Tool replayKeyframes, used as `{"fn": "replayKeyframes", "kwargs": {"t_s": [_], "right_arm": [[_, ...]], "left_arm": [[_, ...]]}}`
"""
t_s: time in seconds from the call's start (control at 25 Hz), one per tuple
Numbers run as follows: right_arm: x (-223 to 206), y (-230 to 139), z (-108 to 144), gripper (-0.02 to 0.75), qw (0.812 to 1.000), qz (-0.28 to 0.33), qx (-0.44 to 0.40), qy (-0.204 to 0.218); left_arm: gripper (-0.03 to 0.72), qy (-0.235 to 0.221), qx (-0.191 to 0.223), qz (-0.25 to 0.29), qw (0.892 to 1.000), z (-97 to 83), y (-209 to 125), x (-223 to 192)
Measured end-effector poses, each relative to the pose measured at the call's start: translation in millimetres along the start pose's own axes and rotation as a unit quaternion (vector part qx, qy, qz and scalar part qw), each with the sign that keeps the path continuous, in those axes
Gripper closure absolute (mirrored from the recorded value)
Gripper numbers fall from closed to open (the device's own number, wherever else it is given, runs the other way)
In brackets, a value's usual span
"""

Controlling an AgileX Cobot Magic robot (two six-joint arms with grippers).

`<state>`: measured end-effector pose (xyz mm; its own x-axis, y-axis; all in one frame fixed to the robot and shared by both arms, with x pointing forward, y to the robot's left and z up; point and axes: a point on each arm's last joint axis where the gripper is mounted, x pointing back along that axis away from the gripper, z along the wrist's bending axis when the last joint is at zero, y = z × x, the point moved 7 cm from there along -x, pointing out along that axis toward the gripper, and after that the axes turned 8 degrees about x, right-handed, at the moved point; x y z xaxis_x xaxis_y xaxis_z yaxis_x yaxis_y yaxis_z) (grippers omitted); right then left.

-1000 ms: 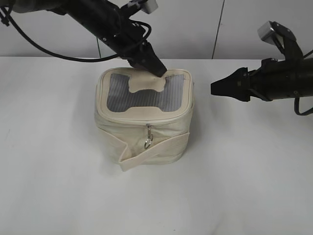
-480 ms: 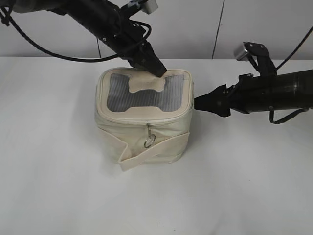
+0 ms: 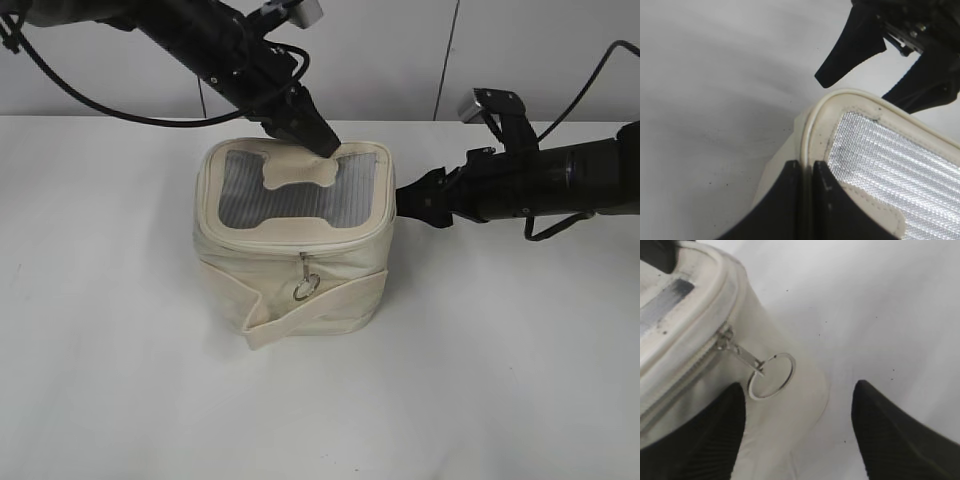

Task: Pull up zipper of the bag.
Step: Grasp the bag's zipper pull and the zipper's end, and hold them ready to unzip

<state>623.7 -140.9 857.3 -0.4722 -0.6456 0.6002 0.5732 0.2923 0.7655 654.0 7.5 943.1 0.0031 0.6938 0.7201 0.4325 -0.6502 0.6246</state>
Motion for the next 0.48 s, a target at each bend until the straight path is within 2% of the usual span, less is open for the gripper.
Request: {"fn": "replayKeyframes", "kwargs": {"t_s": [0.12, 0.2, 0.32, 0.4, 0.48], "right_arm": [[-5.8, 1.9, -2.9, 0.263, 1.000, -0.001, 0.001, 0.001], [-8.6, 5.6, -2.6, 0.369, 1.000, -0.004, 0.005, 0.002], [-10.1, 11.8, -3.1, 0.626, 1.000, -0.010, 0.011, 0.003], [-10.1, 14.2, -3.6, 0.696, 1.000, -0.013, 0.013, 0.002], [-10.1, 14.7, -3.7, 0.723, 1.000, -0.013, 0.013, 0.002]], "left_arm": [[0.638, 0.000, 0.001, 0.000, 1.000, 0.0, 0.0, 0.0], [0.638, 0.000, 0.001, 0.000, 1.000, 0.0, 0.0, 0.0], [0.638, 0.000, 0.001, 0.000, 1.000, 0.0, 0.0, 0.0], [0.638, 0.000, 0.001, 0.000, 1.000, 0.0, 0.0, 0.0], [0.638, 0.000, 0.001, 0.000, 1.000, 0.0, 0.0, 0.0]]}}
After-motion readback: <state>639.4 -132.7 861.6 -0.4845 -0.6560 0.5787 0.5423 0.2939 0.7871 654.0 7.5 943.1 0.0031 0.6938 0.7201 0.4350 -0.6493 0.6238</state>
